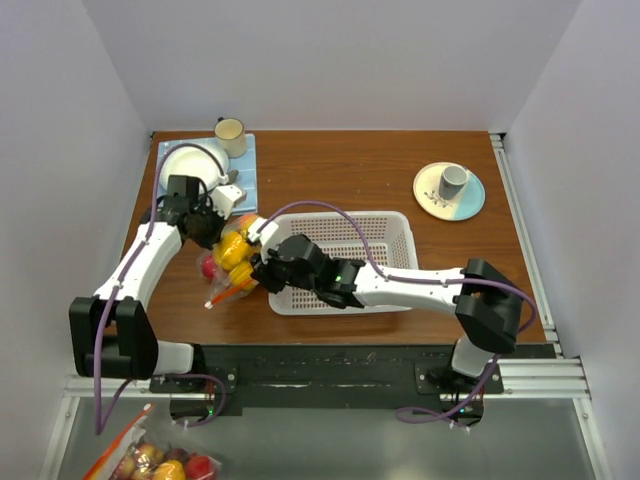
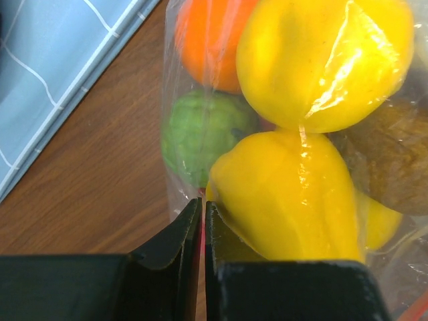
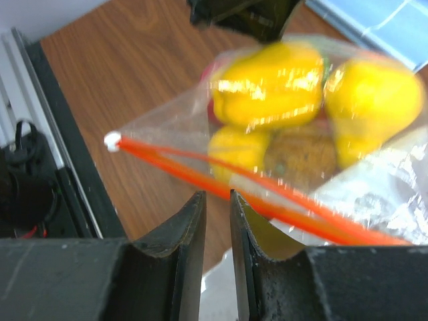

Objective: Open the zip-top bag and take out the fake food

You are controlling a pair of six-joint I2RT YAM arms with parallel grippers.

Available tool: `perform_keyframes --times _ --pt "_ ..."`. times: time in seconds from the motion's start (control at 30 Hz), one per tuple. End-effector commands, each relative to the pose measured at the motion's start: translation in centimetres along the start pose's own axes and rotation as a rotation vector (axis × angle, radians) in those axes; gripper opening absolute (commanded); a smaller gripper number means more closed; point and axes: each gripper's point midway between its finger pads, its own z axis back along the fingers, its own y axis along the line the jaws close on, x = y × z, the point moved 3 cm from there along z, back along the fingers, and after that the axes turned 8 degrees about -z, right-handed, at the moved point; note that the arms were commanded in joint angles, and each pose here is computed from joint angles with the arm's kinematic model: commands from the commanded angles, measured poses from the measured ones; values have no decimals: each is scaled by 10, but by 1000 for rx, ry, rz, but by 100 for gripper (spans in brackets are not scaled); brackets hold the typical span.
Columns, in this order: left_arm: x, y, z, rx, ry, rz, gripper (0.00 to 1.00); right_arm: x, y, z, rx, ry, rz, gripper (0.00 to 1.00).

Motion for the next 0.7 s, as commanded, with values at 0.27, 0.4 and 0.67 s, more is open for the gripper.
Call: perform_keyframes --times 0.27,0.4,0.67 --pt "-23 -10 -27 -36 43 1 11 -14 7 6 33 37 -2 31" --pt "-26 -10 -26 -29 51 -5 11 -20 -2 -10 -31 65 22 39" --pt "-28 -10 -19 -15 54 -35 11 -10 -25 -37 -206 35 74 49"
